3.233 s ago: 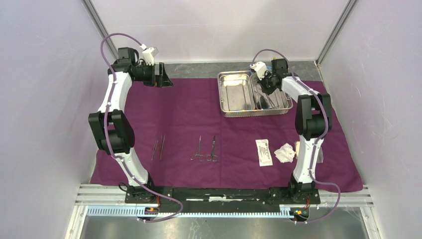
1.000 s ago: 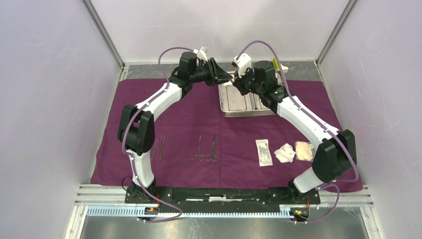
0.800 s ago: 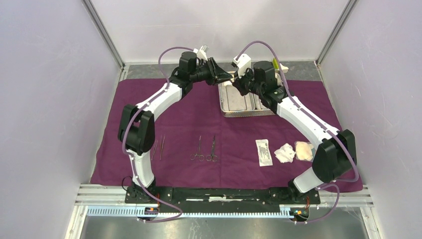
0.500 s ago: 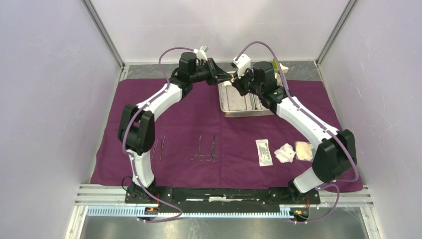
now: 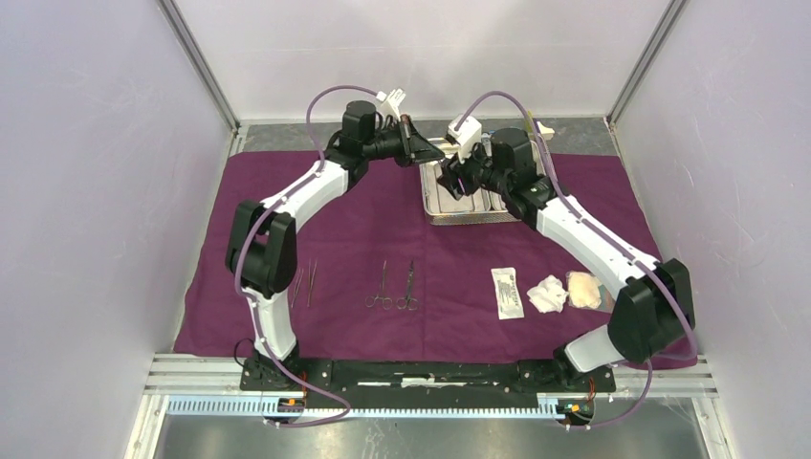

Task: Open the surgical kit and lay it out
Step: Pick up the medical item from the container.

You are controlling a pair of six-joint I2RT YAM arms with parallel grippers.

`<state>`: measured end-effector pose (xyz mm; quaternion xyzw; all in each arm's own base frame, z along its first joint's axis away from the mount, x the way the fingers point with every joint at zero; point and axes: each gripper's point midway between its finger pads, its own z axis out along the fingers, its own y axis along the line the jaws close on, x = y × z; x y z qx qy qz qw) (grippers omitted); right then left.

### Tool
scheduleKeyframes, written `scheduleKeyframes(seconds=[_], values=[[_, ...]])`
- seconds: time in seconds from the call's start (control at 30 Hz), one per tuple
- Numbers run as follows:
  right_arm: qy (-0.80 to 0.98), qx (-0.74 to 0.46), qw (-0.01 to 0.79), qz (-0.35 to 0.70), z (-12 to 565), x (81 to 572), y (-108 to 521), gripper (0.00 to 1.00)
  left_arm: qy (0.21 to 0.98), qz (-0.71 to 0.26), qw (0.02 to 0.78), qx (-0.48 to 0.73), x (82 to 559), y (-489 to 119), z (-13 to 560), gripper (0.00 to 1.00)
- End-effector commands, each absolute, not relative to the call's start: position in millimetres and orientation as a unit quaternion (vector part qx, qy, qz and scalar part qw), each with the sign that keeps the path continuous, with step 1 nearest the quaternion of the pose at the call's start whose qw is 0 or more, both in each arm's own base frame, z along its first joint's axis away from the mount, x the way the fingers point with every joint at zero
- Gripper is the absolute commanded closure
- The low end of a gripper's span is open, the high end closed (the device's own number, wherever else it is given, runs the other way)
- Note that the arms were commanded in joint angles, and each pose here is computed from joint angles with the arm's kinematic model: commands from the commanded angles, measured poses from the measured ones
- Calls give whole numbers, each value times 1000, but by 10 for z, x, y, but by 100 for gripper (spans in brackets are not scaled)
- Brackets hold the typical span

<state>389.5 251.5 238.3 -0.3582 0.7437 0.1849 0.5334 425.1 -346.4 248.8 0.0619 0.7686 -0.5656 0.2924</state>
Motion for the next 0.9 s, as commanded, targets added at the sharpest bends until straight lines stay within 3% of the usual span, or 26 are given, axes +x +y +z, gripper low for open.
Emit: scheduleKeyframes(seconds=[0.0,0.17,0.33,0.6,0.87], values=[[679,-407,570,218,2729,3630,2613,33,708,-557,365,236,3990,-3312,2926,98],[648,-433,572,253,2720,3376,2637,19,650,-555,370,363,3597,-3167,3068,98],[608,-467,557,320,2694,3129,2799,15,597,-576,375,413,3270,-3102,3219,98],[569,-488,533,393,2738,2898,2950,17,554,-591,376,451,2938,-3030,3275,97],[551,-489,514,439,2761,2775,3028,30,541,-580,393,465,2844,-3006,3288,97]])
